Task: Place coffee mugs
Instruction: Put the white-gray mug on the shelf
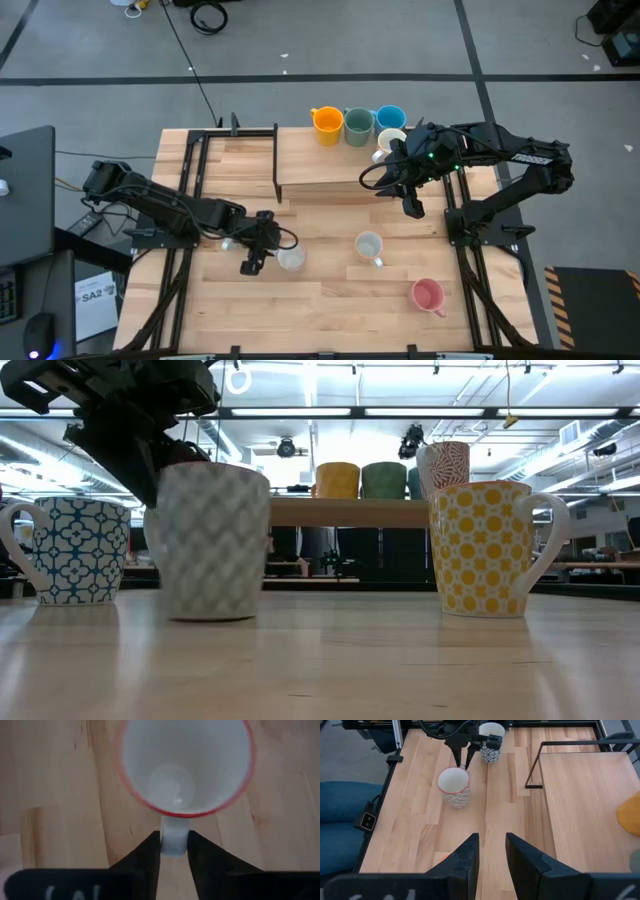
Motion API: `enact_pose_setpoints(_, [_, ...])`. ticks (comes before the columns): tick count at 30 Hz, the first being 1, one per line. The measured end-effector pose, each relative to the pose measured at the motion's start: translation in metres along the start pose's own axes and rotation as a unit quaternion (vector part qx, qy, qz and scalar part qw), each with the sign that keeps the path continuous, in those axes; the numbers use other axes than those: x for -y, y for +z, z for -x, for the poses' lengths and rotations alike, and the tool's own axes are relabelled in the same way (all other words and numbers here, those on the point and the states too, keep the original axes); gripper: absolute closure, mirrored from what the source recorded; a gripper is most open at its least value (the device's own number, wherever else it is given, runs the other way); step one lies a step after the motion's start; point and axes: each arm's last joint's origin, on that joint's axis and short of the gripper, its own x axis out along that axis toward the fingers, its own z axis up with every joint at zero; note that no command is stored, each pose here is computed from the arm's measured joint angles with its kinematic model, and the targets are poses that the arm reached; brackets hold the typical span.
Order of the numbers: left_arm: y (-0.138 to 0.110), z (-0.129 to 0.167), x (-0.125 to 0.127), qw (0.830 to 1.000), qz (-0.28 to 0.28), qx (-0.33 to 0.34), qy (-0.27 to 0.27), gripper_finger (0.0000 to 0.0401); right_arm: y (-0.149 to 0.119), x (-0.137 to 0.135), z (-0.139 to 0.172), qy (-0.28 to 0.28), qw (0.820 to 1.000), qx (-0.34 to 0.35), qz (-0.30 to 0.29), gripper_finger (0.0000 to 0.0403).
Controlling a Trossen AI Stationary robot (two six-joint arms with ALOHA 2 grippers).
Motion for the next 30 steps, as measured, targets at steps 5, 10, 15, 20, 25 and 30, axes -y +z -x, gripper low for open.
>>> enact_pose_setpoints(5, [0.0001, 0.0000, -0.0005, 1.000, 0.010, 0.001, 0.005, 0.0325, 0.0000, 0.0000, 0.0000, 0.000, 1.000, 0.000, 0.000, 0.0302])
enact_pose_setpoints(10, [0.0001, 0.0000, -0.0011, 0.999, 0.027, 0.002, 0.017, 0.0318, 0.0000, 0.0000, 0.0000, 0.000, 1.000, 0.000, 0.000, 0.0302])
enact_pose_setpoints(15, [0.0002, 0.0001, -0.0022, 0.999, 0.027, 0.005, 0.037, 0.0316, 0.0000, 0.0000, 0.0000, 0.000, 1.000, 0.000, 0.000, 0.0302])
enact_pose_setpoints(20, [0.0005, 0.0003, -0.0042, 0.997, 0.028, 0.009, 0.070, 0.0315, 0.0000, 0.0000, 0.0000, 0.000, 1.000, 0.000, 0.000, 0.0302])
enact_pose_setpoints(25, [0.0009, 0.0006, -0.0055, 0.995, 0.027, 0.013, 0.092, 0.0315, 0.0000, 0.0000, 0.0000, 0.000, 1.000, 0.000, 0.000, 0.0302])
enact_pose_setpoints(30, [0.0009, 0.0006, -0.0055, 0.995, 0.027, 0.013, 0.092, 0.0314, 0.0000, 0.0000, 0.0000, 0.000, 1.000, 0.000, 0.000, 0.0302])
